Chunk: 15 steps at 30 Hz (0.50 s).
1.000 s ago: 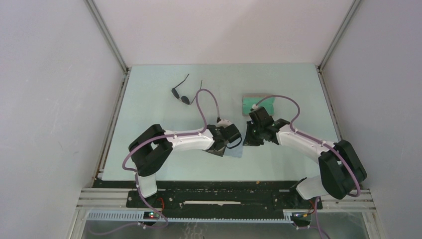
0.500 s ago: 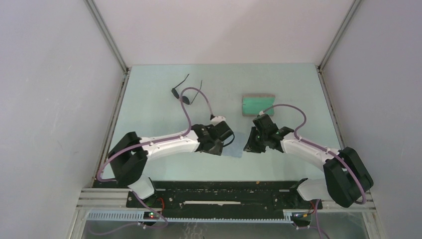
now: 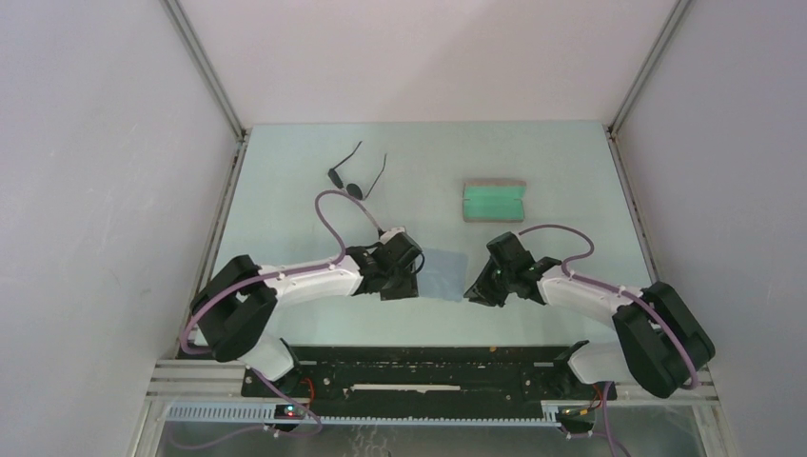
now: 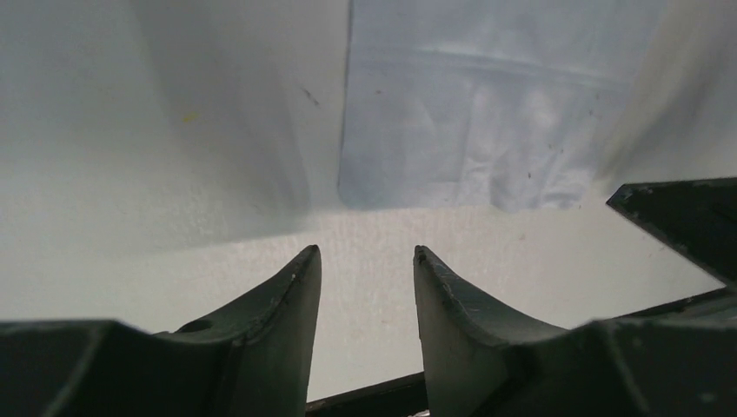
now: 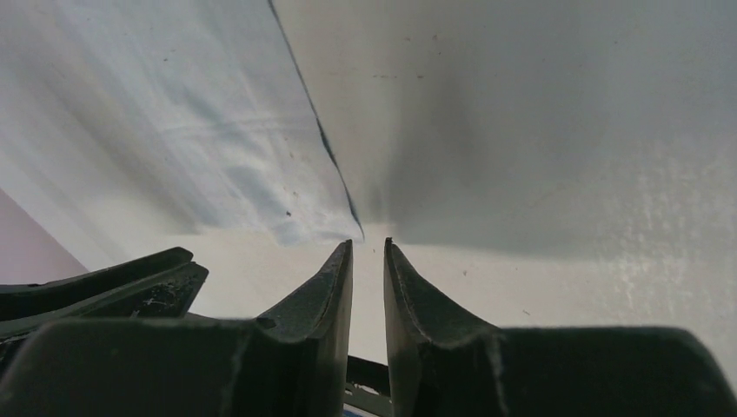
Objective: Organize the sunglasses
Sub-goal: Fold the glasses cleaning cloth at the center of the board.
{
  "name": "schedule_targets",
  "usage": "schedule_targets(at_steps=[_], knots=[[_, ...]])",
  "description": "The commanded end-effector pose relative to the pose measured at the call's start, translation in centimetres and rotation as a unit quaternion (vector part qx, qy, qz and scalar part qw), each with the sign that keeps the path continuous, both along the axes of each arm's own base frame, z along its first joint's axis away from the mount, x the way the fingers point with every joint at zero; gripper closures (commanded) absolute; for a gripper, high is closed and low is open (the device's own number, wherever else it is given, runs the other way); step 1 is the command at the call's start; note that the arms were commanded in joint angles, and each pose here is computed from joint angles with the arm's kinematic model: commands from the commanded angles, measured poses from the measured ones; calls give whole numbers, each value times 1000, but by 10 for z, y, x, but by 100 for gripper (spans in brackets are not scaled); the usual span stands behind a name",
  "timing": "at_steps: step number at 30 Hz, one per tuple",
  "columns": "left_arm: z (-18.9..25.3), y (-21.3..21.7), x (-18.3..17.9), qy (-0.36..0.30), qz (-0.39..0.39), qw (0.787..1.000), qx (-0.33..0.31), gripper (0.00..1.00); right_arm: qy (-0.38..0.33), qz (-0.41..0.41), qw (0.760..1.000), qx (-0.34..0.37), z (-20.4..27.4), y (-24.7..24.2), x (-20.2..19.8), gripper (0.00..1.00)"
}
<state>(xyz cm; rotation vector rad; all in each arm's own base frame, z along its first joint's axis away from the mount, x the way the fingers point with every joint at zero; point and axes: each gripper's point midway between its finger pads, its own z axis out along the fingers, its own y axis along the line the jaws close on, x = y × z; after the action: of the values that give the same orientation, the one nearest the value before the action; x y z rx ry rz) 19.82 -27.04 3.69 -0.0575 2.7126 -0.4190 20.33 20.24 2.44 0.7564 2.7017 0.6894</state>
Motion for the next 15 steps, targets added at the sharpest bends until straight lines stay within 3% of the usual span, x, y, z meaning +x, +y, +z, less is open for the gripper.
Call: schedule_targets(at_steps=[1, 12, 15], knots=[[1, -11, 11, 2, 44, 997, -64, 53, 20, -13, 999, 22, -8, 10, 2, 73], [-26, -5, 9, 35, 61, 995, -66, 59, 42, -4, 999, 26, -20, 18, -2, 73], [-30, -5, 9, 43, 66, 994, -73, 64, 43, -4, 999, 25, -21, 17, -3, 75]])
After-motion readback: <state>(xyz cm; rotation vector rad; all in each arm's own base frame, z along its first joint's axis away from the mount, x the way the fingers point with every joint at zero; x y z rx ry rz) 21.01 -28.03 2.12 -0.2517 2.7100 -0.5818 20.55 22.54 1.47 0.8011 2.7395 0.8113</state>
